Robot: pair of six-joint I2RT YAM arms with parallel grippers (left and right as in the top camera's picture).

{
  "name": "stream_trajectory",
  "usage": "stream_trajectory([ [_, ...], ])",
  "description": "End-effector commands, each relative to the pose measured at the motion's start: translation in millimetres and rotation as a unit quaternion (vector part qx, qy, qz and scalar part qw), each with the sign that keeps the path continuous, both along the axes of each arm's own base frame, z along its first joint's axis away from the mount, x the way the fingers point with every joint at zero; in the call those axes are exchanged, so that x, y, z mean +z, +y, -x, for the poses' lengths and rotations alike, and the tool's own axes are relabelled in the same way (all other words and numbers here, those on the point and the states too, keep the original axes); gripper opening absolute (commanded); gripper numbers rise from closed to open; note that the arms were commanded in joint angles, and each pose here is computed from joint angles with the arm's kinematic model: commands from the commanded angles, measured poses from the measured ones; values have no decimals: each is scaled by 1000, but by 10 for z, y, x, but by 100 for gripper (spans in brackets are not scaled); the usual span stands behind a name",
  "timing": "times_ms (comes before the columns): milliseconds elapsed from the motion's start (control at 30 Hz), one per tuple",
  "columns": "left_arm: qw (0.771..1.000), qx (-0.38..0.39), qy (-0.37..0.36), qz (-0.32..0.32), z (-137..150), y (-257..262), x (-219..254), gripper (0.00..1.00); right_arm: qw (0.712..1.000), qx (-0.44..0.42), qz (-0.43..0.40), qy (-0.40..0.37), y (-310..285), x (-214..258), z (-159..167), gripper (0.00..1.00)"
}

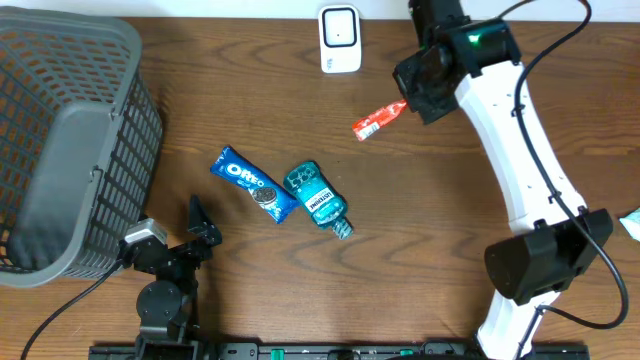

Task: Scan the item barcode
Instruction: 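Carry the red stick to the white scanner and hold it there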

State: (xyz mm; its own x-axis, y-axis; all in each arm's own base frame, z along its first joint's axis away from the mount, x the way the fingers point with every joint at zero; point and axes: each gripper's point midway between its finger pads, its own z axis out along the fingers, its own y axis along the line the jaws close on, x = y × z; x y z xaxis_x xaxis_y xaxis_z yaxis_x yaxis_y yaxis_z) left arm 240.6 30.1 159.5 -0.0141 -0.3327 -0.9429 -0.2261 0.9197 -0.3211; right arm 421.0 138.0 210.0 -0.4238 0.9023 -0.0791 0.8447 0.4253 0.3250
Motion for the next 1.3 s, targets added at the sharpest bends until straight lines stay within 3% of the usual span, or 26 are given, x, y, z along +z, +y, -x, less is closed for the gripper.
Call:
stream_trajectory([
  [0,1000,1,21,-4,-1,9,-165,98,996,-79,1,-35,8,172,-3,1],
  [67,1000,1,21,-4,-1,9,-165,98,997,-61,0,-49,78,201,-51,1],
  [233,1000,1,21,-4,-1,9,-165,98,983,86,39,-156,280,452,-438,1],
  [367,1000,1,21,-4,-1,9,-165,98,933,239,115,-245,418,714,-718,1],
  [533,1000,1,21,-4,-1,9,-165,98,889,325,154,-282,521,836,-801,1],
  [933,1000,1,21,-4,-1,9,-165,98,714,498,110,-481,1278,1534,-934,1],
  [1033,1000,1,21,-4,-1,9,-165,98,638,555,73,-528,1475,1624,-852,1],
  [1100,1000,1,21,-4,-1,9,-165,98,565,601,57,-562,1579,1660,-758,1],
  [1133,1000,1,21,-4,-1,9,-165,98,543,612,52,-573,1589,1660,-744,1],
  [1267,1000,1,21,-4,-1,9,-165,98,533,604,72,-588,1457,1482,-982,1],
])
